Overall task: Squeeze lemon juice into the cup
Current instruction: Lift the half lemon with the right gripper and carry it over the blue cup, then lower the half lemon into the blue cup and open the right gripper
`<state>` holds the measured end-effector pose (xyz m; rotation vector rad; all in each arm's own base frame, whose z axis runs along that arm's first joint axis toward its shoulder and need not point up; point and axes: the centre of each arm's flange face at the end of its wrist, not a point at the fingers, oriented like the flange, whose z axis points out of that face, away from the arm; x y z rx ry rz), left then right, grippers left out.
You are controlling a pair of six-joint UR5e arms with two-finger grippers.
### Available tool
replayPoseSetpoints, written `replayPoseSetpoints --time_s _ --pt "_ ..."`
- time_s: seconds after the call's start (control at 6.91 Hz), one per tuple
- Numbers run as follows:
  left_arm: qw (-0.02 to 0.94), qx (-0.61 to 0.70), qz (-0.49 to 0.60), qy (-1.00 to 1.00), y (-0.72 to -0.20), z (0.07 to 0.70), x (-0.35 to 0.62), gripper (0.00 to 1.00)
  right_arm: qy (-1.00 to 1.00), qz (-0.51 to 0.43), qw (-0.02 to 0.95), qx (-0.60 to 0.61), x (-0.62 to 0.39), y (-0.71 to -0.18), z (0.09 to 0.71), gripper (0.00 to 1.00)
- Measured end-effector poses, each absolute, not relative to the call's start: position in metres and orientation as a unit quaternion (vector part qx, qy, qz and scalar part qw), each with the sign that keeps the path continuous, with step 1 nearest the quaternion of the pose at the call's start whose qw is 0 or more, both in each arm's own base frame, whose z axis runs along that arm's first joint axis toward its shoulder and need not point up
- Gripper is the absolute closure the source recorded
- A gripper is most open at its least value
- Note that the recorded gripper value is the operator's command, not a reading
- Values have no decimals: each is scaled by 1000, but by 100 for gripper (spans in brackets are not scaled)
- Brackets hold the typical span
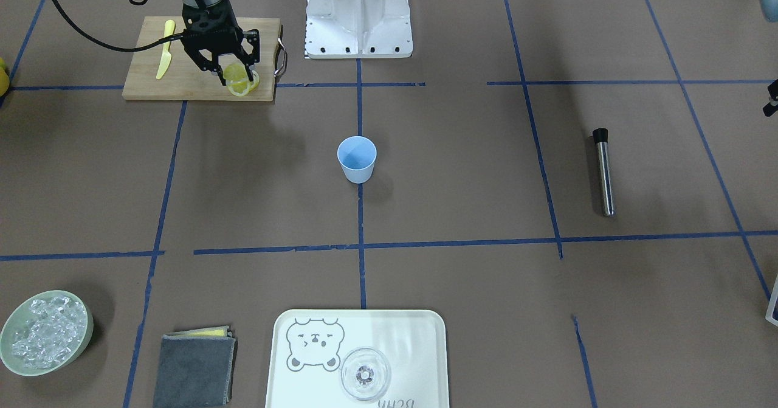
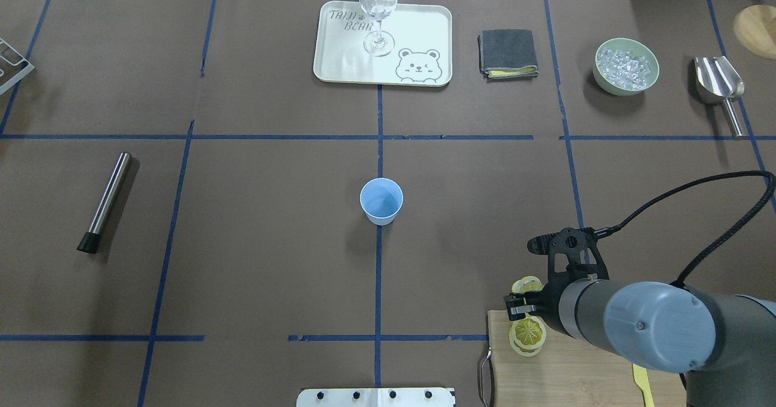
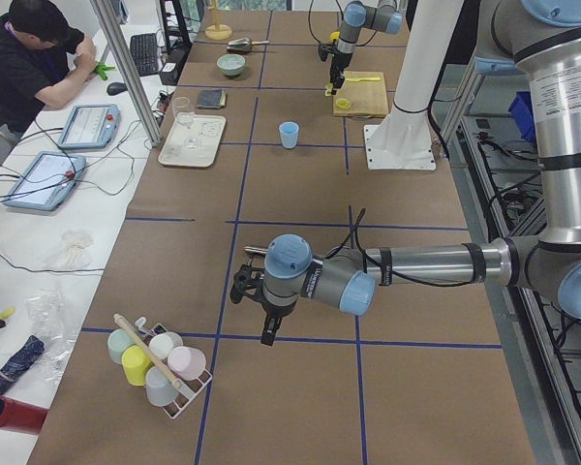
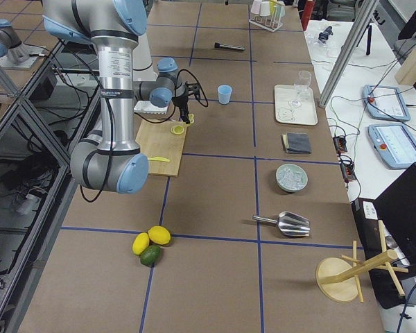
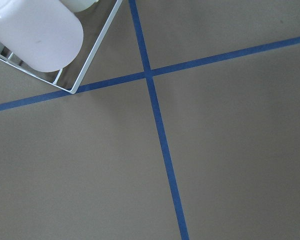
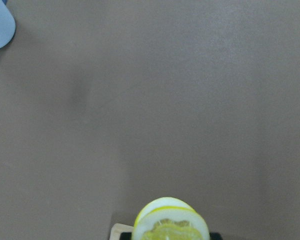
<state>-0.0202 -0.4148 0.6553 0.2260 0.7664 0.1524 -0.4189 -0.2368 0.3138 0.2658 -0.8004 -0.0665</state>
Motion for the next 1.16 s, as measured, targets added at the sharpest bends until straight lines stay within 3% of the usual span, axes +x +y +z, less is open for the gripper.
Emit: replayPoseSetpoints --time_s 0.58,1.16 --pt "918 110 74 373 -415 655 -20 0 -382 -15 915 129 -454 -267 191 42" --pt "918 110 74 373 -415 655 -20 0 -375 11 918 127 -490 -353 131 43"
